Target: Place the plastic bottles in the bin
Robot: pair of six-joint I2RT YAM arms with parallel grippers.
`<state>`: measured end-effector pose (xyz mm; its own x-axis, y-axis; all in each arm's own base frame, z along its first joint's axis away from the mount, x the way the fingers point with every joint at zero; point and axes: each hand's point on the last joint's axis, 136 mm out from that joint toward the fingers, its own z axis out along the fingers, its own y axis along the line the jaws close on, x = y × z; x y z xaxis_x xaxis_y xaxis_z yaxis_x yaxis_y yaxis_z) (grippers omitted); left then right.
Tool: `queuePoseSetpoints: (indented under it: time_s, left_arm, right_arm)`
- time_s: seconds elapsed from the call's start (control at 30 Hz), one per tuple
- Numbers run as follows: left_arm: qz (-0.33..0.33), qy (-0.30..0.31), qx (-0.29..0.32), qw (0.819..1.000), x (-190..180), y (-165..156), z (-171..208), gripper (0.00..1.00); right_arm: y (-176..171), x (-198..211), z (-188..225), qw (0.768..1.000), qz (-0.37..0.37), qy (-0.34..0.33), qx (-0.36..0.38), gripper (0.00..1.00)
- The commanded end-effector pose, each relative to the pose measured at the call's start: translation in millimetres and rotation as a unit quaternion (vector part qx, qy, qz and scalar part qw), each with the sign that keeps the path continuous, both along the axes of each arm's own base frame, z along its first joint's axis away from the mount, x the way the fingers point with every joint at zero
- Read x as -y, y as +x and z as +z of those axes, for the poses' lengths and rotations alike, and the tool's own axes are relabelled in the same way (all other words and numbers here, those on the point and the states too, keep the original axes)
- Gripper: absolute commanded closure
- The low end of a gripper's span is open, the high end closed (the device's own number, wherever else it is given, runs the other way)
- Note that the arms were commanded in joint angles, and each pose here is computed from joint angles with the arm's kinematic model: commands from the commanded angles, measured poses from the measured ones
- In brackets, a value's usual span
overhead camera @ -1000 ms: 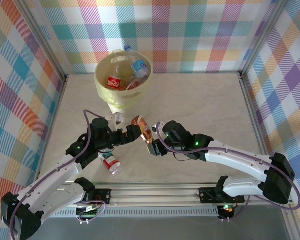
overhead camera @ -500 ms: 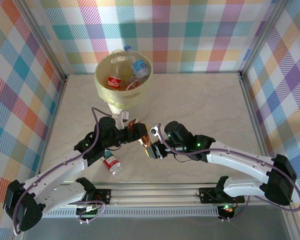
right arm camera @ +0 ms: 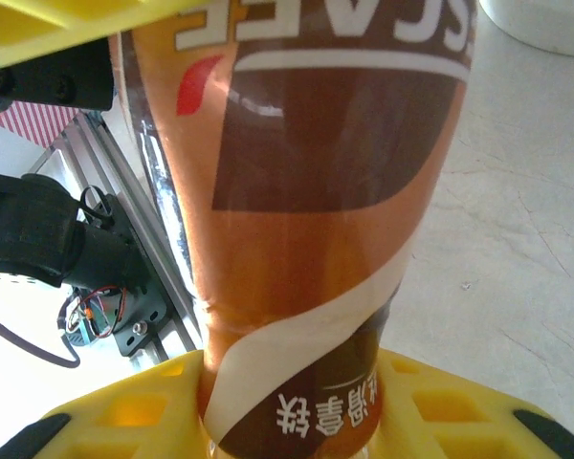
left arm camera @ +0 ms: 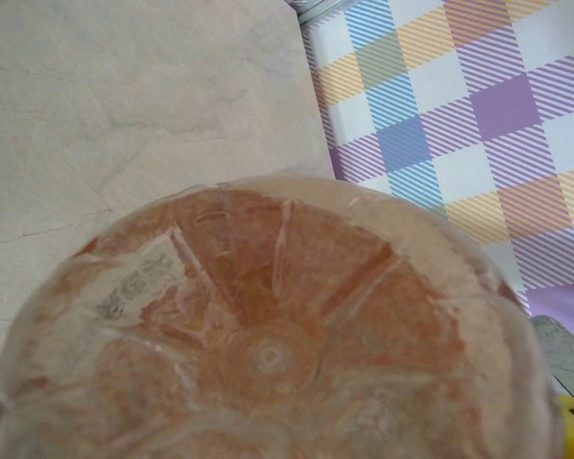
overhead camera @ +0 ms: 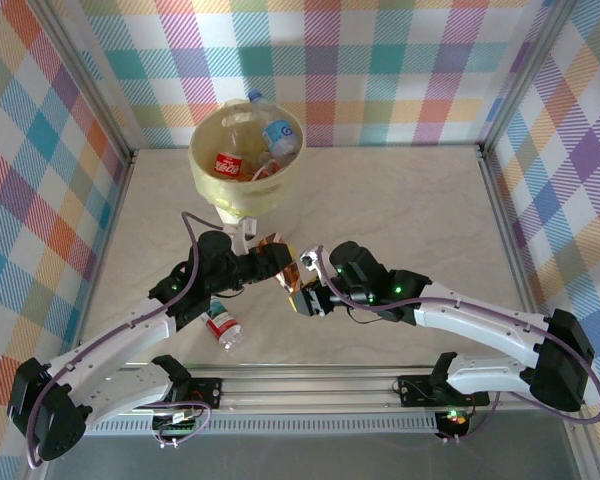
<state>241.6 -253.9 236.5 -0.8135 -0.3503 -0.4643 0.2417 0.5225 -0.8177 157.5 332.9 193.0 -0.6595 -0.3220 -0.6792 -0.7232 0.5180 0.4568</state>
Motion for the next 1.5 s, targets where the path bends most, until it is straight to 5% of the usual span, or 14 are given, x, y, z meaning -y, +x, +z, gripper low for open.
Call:
queuePoseSetpoints:
  time_s: [0.0,0.13,0.33,0.7,0.87,1.13,1.47]
  left_arm:
    - [0.004,-0.015,0.052,0.999,-1.6,-0.7,40.0,0.43]
    - [0.035,0.041,0.058,0.997,-20.8,3.1,50.2,0.43]
    - [0.056,0.119,0.114,0.985,-49.5,15.6,107.7,0.42]
    - [0.120,0.145,0.168,0.968,-85.1,102.3,200.0,0.41]
    - [0.162,0.143,0.147,0.965,-106.8,160.2,208.6,0.40]
    - [0.189,0.126,0.080,0.971,-127.0,232.4,178.3,0.39]
    - [0.167,0.217,0.010,0.962,-143.7,243.2,118.3,0.37]
  right_arm:
    - [-2.6,-0.5,2.2,1.000,0.005,0.007,0.001,0.50]
    - [-2.8,2.4,6.8,1.000,0.004,0.008,0.007,0.14]
    - [-2.4,14.5,16.0,1.000,-0.010,0.011,0.026,0.02]
    - [-2.8,19.2,20.3,0.999,-0.015,0.009,0.032,0.00]
    - [-2.8,24.2,18.7,0.999,-0.024,0.008,0.031,0.00]
    - [-3.2,26.1,16.0,0.999,-0.027,0.001,0.028,0.00]
    - [-0.1,25.2,14.1,0.999,-0.030,-0.007,0.030,0.00]
